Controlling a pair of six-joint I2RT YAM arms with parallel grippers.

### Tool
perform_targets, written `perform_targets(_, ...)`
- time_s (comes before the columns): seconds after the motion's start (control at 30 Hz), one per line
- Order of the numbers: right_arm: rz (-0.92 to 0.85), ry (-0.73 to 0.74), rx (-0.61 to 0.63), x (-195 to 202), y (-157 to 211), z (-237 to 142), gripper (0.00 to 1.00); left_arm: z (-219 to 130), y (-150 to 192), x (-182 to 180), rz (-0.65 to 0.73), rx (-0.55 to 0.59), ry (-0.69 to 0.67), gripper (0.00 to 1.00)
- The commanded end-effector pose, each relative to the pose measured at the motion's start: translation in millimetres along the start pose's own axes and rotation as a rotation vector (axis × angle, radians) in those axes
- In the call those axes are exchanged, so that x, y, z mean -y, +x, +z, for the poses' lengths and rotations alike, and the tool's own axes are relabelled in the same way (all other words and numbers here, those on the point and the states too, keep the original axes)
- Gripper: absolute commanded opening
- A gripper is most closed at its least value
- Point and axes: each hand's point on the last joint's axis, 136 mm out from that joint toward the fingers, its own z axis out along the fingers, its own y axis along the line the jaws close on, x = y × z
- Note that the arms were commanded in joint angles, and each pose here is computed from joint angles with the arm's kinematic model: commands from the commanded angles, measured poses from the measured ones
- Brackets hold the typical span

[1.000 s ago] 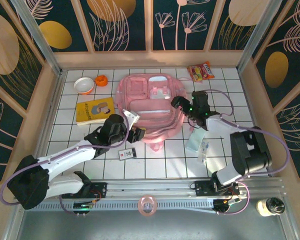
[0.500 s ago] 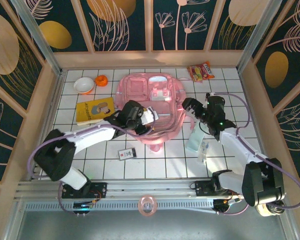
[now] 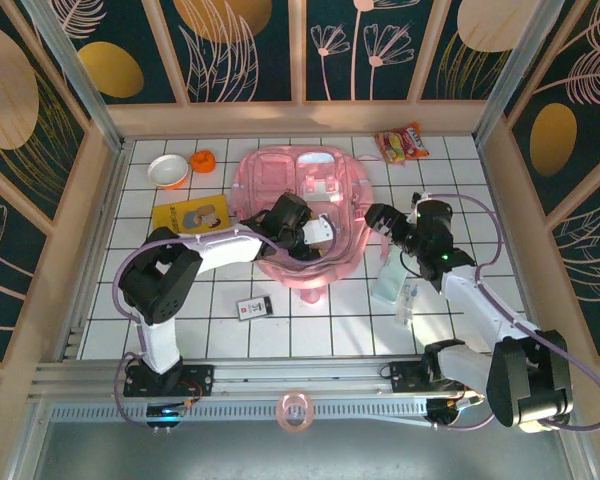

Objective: Pack the student bag

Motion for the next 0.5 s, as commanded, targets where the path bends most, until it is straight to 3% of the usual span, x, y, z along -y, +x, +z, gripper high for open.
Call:
perform_targets(0.0, -0.043, -0.012, 0.026, 0, -1, -5, 0.99, 7, 1, -17, 0.038, -0.002, -0.104, 0.47)
perform_targets(0.1, -0.076, 0.005, 0.052, 4, -4, -8, 0.99, -14, -13, -31, 0.016, 0.048, -0.164, 0.08)
perform_targets(0.13, -0.099, -0.001, 0.057, 3, -4, -9, 0.99, -24, -21, -35, -0.001, 0.078, -0.174, 0.00)
perform_targets(0.33, -0.301, -0.035, 0.069, -4, -5, -11, 0.98, -107, -56, -55, -0.057, 0.327, -0.135, 0.00)
perform_targets(0.47, -0.493, -0.084, 0.105, -8, -8, -10, 0.91, -151, -66, -65, -0.049, 0.426, -0.133, 0.00)
